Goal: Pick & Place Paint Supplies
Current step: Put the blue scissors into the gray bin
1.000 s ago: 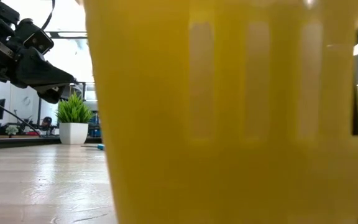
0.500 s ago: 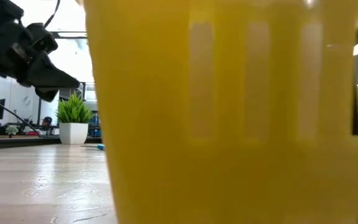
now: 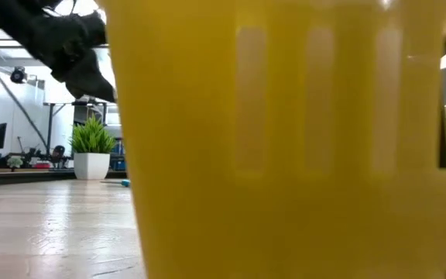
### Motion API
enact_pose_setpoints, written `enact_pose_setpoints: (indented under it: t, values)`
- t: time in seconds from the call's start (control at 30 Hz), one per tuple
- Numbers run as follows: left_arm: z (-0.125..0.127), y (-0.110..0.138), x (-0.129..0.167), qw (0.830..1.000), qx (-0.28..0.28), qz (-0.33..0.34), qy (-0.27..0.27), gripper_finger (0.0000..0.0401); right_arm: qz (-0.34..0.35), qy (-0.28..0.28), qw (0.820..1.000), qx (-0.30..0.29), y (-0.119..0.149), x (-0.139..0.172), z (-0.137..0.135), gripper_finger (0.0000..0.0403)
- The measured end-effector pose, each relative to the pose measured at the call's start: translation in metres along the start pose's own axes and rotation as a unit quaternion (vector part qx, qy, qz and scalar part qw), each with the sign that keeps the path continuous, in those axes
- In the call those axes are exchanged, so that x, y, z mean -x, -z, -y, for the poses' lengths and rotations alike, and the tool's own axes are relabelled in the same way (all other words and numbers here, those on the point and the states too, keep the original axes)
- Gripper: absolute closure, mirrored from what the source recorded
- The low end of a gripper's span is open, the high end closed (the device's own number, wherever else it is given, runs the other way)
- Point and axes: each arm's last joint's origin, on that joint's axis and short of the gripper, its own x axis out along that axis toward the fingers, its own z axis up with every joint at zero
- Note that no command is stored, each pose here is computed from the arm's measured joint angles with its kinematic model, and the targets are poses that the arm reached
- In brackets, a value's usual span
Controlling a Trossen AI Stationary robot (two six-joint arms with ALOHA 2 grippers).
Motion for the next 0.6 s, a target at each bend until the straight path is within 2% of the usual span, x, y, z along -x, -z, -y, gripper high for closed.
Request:
enact_pose_setpoints:
  t: [0.1,0.3,0.6]
  values:
    - [0.007,-0.008,-0.014,0.999,-0.01,-0.041,-0.019,0.0401,0.0,0.0,1.0,0.0,0.0,0.0,0.0,0.0336]
    - [0.018,-0.026,-0.037,0.996,-0.009,-0.077,-0.044,0.0401,-0.002,-0.001,1.0,0.0,0.0,0.0,0.0,0.0336]
    - [0.025,-0.039,-0.055,0.994,-0.013,-0.098,-0.056,0.0401,-0.002,-0.001,1.0,0.0,0.0,0.0,0.0,0.0336]
